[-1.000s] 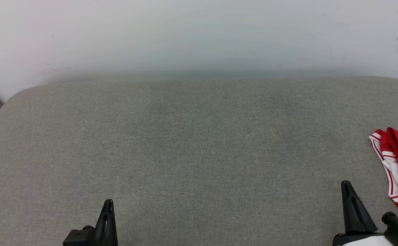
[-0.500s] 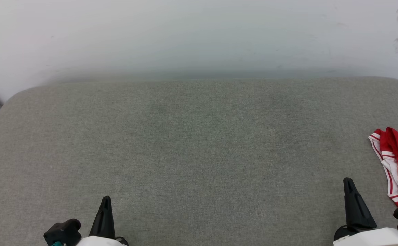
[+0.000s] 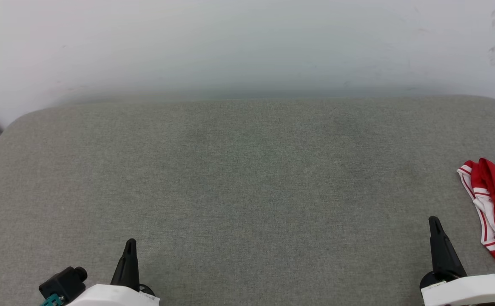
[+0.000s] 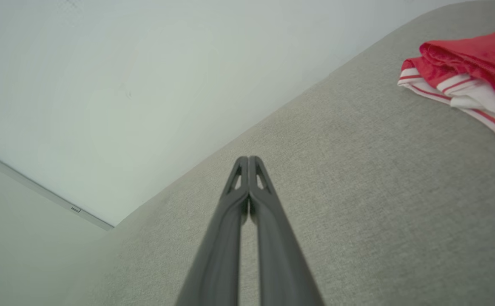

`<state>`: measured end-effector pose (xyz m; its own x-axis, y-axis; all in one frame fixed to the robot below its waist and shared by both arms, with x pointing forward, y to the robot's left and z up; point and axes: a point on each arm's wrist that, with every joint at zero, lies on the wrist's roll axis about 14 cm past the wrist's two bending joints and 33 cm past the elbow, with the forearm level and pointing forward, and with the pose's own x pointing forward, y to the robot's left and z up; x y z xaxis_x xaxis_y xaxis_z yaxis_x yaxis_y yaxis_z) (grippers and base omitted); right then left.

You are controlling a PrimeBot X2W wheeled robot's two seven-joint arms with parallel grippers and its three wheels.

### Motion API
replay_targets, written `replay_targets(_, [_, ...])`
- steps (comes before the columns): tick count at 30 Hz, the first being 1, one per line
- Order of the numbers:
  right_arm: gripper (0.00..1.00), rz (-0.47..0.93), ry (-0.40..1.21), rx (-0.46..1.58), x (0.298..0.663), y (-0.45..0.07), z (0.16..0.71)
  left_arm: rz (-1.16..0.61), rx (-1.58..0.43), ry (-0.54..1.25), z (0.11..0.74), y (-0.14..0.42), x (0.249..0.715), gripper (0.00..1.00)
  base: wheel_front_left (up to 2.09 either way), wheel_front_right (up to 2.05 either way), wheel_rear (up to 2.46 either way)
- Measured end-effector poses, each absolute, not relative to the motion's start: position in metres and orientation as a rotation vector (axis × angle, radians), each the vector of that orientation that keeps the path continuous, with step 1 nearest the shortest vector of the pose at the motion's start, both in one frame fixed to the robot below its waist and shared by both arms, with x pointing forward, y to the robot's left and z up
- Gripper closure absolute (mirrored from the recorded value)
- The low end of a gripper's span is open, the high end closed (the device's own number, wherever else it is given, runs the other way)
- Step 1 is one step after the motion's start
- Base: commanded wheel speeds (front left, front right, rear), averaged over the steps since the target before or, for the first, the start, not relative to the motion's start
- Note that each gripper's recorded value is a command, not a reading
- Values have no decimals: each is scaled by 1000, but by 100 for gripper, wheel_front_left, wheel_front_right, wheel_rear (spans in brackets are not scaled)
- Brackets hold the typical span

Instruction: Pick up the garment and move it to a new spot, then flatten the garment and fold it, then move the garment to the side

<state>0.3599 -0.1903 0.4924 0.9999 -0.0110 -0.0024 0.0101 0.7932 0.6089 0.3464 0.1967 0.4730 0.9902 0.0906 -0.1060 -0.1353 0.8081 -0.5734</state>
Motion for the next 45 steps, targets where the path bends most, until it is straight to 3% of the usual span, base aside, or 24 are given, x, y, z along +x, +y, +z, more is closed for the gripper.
replay_targets(45, [100, -37, 23, 1194, 377, -197, 494, 89, -1184, 72, 483, 198, 370, 100, 0, 0, 0])
